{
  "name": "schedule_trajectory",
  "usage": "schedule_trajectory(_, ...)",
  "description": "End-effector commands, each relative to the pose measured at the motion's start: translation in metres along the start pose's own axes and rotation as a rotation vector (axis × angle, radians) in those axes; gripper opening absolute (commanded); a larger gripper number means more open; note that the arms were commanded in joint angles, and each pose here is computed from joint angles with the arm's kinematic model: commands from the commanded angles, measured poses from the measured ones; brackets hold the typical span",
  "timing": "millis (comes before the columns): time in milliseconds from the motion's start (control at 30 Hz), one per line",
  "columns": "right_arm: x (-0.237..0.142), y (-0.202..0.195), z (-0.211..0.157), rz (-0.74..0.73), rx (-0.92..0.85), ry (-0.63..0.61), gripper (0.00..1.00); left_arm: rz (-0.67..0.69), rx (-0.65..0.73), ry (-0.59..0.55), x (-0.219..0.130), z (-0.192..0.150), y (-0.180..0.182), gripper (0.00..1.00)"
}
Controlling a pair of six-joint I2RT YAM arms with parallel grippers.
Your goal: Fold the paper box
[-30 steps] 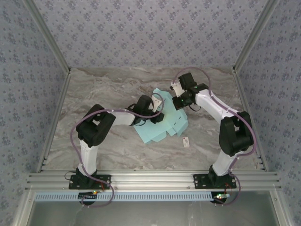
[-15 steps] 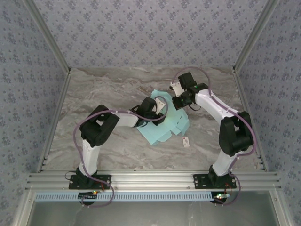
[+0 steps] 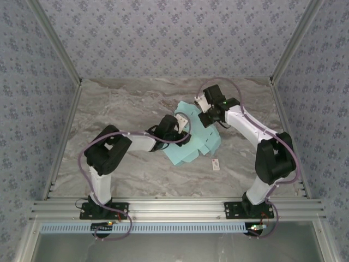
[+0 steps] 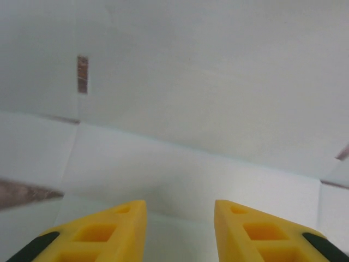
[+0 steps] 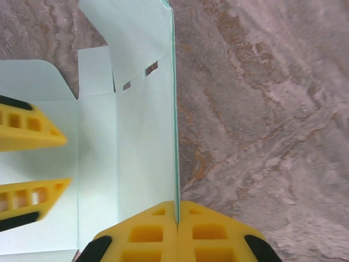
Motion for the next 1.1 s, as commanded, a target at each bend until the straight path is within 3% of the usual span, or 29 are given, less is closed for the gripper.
schedule_trajectory(0,-0.018,0.001,0.005,-0.151,-0.097,-0.079,0.02,0.023,-0.071,-0.066,-0.024,0.009,0.004,0.38)
schedule_trajectory(400,0.0,0.044,-0.003,-0.367,-0.358,-0.107,0.02,0.041,-0.319,-0.037,-0.046,-0.036,0.02,0.33)
schedule_trajectory(667,0.017,0.071,-0.027,-0.356,-0.473,-0.116,0.02,0.08,-0.364,-0.017,-0.053,-0.063,0.018,0.33)
schedule_trajectory(1067,0.023,0.1,-0.058,-0.338,-0.599,-0.188,0.02,0.117,-0.404,-0.026,-0.054,-0.079,0.019,0.32)
Point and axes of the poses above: each hand's point on the last joint's axis, 136 mm out from that joint toward the fingers, its own x axis out along the fingers, its own y axis along the line the jaws close on, z = x × y, the point moved 9 cm from there along -x, back along the fingers, and after that the axes turned 15 degrees about x, right-handed, at the moved point
